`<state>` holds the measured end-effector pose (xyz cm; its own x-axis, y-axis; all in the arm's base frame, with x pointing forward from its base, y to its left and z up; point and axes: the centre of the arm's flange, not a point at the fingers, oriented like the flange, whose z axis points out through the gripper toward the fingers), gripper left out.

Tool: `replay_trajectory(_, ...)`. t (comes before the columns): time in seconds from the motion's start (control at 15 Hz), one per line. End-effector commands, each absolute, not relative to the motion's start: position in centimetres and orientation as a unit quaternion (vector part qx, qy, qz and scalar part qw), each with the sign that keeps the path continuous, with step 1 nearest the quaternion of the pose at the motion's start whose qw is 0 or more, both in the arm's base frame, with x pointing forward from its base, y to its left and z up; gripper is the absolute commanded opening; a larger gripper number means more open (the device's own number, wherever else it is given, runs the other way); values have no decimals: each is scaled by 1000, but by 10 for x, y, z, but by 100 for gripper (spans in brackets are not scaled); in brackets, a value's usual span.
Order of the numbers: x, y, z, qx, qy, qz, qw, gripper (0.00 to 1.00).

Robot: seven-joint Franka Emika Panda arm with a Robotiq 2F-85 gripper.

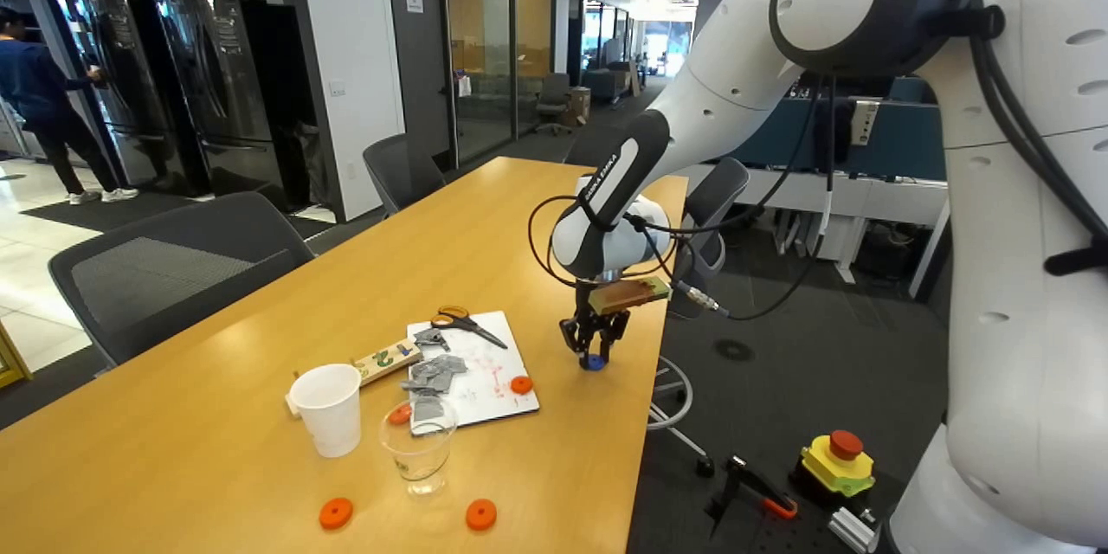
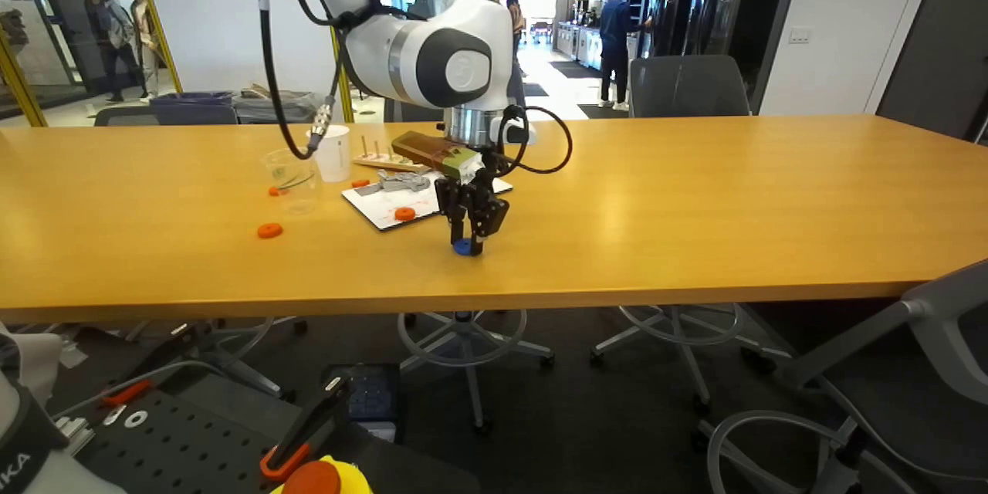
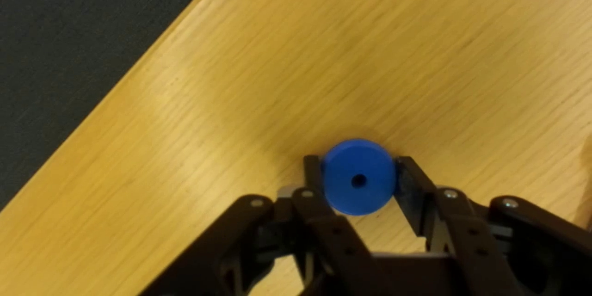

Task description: Put the blue disc in the clear cup and the orange discs in the white cup

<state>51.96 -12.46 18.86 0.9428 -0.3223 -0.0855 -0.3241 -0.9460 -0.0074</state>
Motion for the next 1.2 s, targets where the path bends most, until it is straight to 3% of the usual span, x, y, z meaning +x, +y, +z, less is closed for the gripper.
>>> replay_trajectory(0.0,515,-108,220,-988,151,40,12,23)
replay_trajectory(0.6,483,21,330,-996,83,-33,-10,23)
replay_trajectory(1.13,467,174,352,-999,-21,-37,-5,23)
